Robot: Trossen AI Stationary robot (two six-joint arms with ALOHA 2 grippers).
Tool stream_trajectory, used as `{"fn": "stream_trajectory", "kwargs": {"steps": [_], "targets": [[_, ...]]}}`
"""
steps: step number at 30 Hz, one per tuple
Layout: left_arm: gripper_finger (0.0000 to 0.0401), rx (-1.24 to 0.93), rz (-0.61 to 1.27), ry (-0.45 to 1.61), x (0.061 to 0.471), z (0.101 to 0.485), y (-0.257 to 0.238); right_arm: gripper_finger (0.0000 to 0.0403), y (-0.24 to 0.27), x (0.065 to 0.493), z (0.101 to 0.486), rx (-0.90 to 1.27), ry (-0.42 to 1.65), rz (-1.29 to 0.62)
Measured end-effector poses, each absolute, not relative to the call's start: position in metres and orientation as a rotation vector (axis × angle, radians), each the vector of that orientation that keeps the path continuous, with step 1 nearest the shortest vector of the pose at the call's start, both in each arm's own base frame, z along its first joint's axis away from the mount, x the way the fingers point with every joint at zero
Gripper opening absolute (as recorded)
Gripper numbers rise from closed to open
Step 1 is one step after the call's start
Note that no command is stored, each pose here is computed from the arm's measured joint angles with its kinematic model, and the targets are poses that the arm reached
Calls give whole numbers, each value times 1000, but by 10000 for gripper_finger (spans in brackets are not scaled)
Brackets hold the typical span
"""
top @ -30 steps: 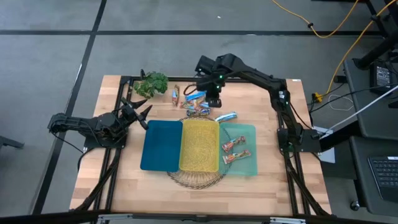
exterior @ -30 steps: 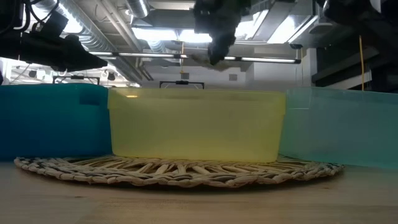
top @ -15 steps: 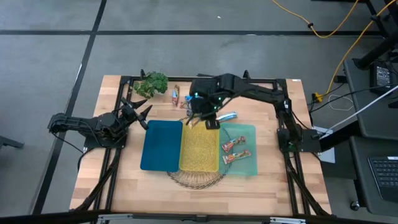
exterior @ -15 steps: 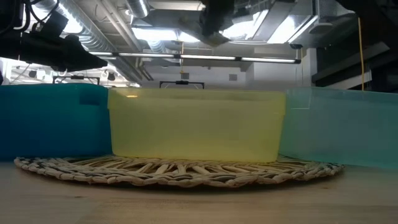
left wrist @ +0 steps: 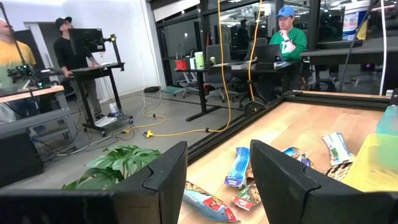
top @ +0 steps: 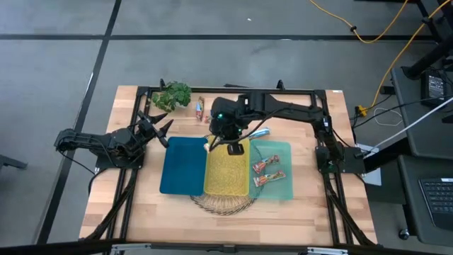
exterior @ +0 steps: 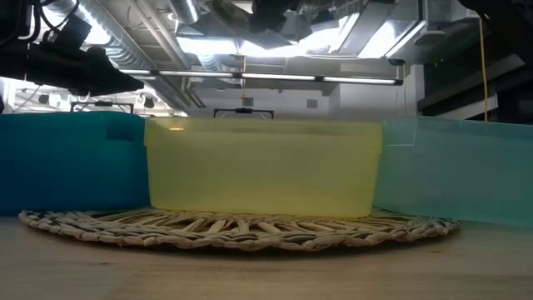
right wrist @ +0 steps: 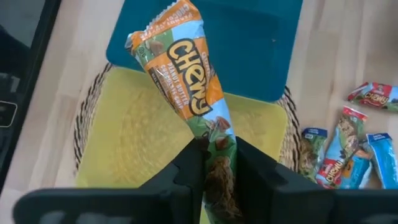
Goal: Pick and place Granola Bars by type
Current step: Put the yellow granola bar into the yellow bin
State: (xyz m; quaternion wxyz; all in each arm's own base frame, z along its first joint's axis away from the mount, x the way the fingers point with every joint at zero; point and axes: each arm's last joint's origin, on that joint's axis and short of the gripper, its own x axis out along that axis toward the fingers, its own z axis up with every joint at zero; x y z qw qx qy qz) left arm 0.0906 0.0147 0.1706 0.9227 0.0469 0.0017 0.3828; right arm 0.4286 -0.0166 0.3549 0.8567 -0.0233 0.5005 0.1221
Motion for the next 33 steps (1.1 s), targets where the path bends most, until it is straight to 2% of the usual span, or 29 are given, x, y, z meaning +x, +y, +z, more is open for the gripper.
{"fn": "stream_trajectory", "kwargs": {"steps": [6,13,33], "targets": [[169,96,786,4,91,171,15,80,-4,438,344,-66,1051,290],[169,98,786,7,91,170,15,80,0,450,315,-75,1137,375],[169,97,789,5,91,171,15,80,-26,472,245,-58,1294,491]]}}
